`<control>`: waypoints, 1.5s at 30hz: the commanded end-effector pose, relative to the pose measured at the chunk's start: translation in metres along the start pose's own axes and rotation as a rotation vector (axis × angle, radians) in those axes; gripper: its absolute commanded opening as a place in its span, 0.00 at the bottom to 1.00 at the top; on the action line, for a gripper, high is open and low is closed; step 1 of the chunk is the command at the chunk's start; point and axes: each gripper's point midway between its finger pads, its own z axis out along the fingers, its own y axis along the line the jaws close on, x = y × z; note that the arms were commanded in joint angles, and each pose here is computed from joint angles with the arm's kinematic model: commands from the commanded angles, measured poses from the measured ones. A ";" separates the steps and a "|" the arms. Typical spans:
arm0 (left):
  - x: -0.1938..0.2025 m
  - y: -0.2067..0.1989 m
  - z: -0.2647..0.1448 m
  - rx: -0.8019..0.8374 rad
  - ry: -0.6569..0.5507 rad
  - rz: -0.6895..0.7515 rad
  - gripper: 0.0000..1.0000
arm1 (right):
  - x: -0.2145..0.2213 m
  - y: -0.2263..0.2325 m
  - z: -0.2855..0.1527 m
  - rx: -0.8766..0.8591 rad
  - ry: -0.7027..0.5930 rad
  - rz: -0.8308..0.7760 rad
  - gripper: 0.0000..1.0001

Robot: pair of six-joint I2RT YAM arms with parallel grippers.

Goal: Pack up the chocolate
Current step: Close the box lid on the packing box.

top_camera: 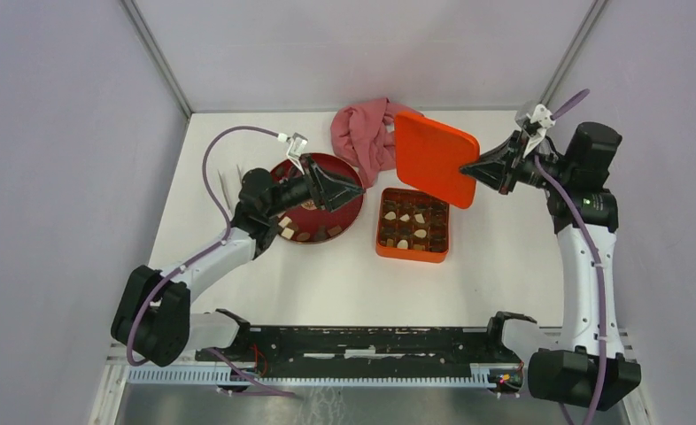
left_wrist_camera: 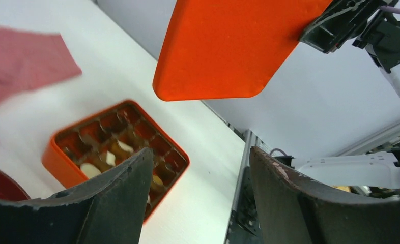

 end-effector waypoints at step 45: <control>-0.039 -0.048 0.022 0.421 -0.018 -0.050 0.02 | 0.013 0.037 0.057 -0.173 -0.060 0.262 0.43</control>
